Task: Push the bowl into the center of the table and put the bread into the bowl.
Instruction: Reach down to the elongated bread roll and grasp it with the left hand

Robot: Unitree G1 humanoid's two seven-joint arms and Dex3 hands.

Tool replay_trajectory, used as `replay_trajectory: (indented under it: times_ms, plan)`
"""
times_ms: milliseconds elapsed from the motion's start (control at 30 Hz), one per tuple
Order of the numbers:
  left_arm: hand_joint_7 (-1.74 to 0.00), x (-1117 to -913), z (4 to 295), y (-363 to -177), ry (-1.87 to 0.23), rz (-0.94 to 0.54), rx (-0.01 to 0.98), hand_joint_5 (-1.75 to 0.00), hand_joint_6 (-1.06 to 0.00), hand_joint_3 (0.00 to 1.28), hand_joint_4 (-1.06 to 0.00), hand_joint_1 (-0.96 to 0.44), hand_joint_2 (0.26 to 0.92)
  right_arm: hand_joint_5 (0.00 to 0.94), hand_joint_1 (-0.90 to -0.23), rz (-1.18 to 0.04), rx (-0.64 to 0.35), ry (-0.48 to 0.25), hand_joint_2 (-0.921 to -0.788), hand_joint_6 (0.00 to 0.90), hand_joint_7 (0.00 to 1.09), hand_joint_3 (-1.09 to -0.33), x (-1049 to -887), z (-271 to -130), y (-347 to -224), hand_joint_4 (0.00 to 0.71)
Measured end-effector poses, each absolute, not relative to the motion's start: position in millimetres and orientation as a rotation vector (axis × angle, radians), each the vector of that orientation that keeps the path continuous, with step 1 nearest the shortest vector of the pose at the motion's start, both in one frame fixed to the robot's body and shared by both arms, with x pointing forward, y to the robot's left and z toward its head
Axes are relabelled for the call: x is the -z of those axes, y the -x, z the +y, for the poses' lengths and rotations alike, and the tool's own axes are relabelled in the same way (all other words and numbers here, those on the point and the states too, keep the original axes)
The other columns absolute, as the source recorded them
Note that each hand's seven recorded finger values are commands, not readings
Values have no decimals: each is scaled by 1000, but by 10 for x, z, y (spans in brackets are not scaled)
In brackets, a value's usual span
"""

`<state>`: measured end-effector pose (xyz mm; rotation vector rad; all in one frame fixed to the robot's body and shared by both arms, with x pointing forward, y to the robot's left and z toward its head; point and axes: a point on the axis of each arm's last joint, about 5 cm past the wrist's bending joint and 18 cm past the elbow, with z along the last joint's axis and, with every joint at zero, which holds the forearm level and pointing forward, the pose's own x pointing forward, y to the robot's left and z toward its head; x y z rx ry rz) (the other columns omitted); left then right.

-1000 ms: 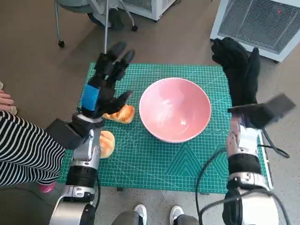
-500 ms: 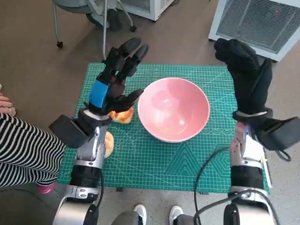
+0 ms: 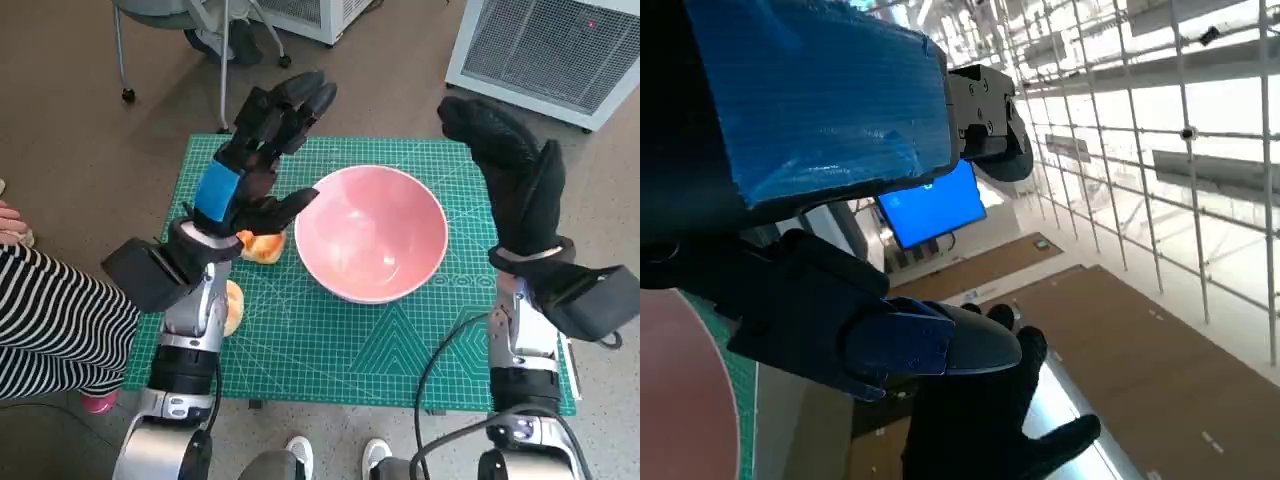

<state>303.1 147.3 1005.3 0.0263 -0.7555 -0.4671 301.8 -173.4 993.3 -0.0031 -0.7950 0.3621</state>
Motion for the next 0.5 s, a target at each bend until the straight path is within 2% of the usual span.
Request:
replay_trajectory:
  times_ms: [500]
  plan:
    - [-715,-10125,1500,-3051,-42,-779,484,-76,1,319,-255,-619,921,0,-682,-781,-383,11,-921,113,298,-701,-9917,-1693,-3025,149]
